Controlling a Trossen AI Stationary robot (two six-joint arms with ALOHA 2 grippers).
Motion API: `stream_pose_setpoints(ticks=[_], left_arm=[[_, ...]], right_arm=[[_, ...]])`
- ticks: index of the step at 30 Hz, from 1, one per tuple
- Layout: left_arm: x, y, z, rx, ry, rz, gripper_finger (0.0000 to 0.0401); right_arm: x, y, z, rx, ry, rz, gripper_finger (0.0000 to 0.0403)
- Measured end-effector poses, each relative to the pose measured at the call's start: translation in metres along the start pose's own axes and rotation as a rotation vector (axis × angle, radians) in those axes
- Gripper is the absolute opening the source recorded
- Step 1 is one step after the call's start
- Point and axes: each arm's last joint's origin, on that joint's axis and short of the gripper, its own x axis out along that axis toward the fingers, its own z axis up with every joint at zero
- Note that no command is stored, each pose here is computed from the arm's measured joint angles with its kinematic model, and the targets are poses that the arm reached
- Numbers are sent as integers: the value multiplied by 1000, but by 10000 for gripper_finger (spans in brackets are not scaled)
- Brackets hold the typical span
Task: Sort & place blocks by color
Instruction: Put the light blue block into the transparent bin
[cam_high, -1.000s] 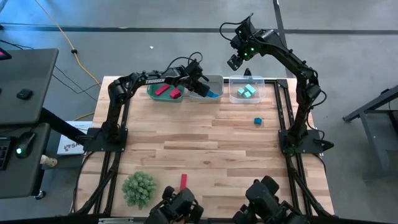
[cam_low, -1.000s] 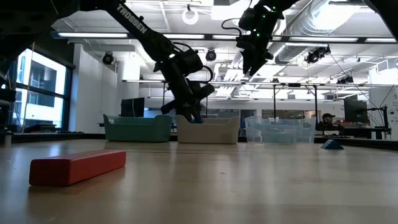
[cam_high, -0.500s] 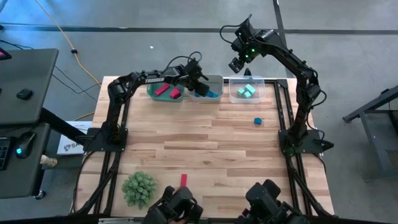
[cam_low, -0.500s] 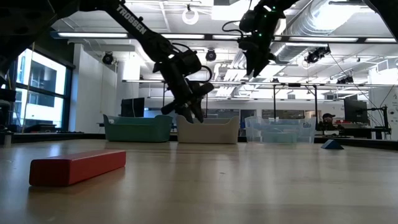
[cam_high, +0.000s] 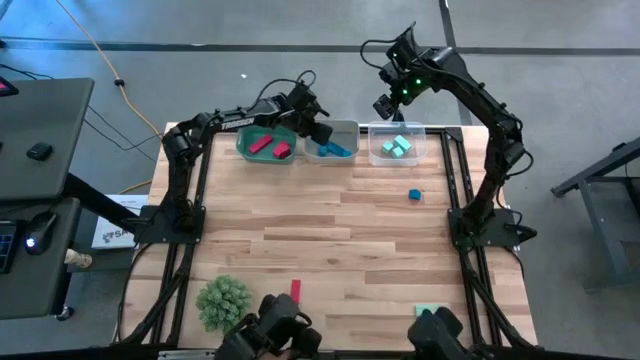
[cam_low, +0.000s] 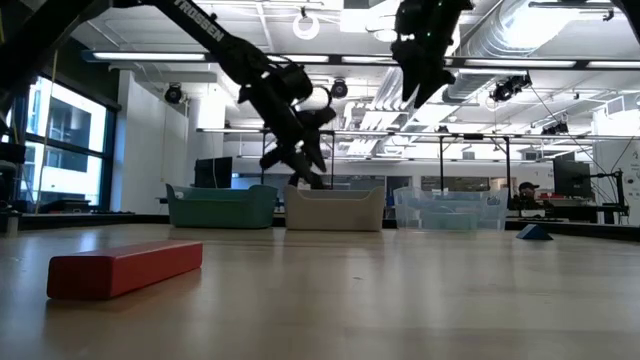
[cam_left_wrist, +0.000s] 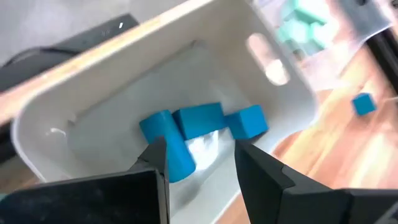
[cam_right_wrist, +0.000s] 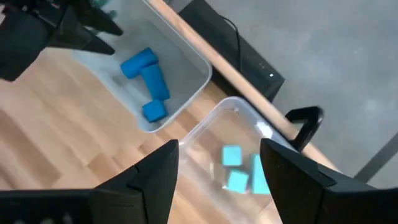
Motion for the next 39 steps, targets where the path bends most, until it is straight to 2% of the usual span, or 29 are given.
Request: stream_pose_setpoints(ticks=[8, 16, 27, 33, 39], left_arm=[[-47, -18, 10, 110, -88, -64, 102], [-102, -35, 14, 231, -179, -93, 102], [-175, -51, 3, 349, -260, -124, 102], [-200, -54, -6, 351, -264, -126, 102], [-215, -54, -21, 362, -186, -109, 102]], right_arm=[[-22, 23, -20, 34, 80, 27, 216], [-31, 56, -35, 58, 171, 49, 216], [-34, 114, -50, -21, 209, 106, 216], [-37, 144, -62, -70, 226, 144, 216], [-42, 172, -75, -111, 243, 173, 216]])
